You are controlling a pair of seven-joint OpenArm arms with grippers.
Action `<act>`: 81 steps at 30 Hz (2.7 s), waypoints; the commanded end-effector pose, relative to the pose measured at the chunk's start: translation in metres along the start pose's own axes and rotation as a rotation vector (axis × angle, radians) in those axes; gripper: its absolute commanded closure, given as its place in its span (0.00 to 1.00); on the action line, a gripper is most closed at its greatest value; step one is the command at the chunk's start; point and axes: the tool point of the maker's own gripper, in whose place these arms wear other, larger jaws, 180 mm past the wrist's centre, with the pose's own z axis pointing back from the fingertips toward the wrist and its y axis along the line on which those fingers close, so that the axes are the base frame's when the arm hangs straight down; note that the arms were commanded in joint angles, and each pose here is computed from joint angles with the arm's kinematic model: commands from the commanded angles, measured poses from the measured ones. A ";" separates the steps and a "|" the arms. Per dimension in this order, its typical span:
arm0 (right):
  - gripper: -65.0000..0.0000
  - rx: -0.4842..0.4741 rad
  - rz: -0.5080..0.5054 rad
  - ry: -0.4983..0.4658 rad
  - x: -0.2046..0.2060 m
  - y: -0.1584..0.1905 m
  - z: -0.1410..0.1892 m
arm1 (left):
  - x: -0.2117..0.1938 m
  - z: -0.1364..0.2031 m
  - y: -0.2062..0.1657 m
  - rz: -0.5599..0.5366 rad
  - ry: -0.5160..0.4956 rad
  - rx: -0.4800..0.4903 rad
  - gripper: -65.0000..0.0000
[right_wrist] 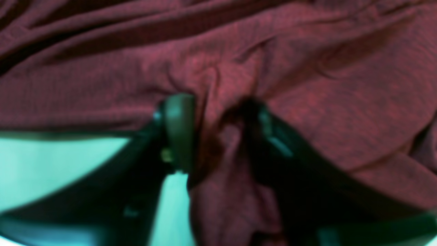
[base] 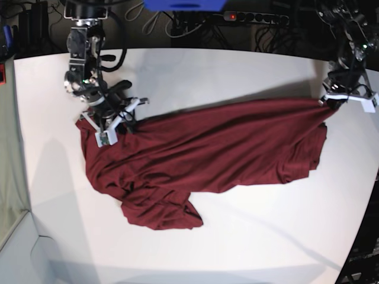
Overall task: Layout the t-shirt on the table in an organized manner, then fold the t-shirt properly
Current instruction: 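Pull the shirt ends apart with both grippers to spread it, then lift the shirt with both grippers and lay it flat on the table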
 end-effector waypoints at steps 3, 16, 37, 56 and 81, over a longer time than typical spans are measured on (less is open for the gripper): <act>0.95 0.001 0.009 -0.037 0.014 -0.002 0.002 | 0.023 -0.001 -0.011 -0.008 -0.066 -0.028 1.00; 1.00 -0.057 0.175 -0.306 0.117 -0.004 0.055 | 0.115 -0.004 -0.085 0.028 -0.295 -0.201 1.00; 1.00 -0.214 0.245 -0.781 0.314 -0.039 0.123 | 0.267 -0.013 -0.267 0.029 -0.456 -0.575 1.00; 1.00 -0.384 0.181 -0.998 0.418 -0.091 0.195 | 0.361 0.069 -0.376 -0.079 -0.659 -0.755 1.00; 1.00 -0.141 0.119 -0.317 0.116 -0.038 0.080 | 0.079 -0.029 -0.119 -0.047 -0.153 -0.329 1.00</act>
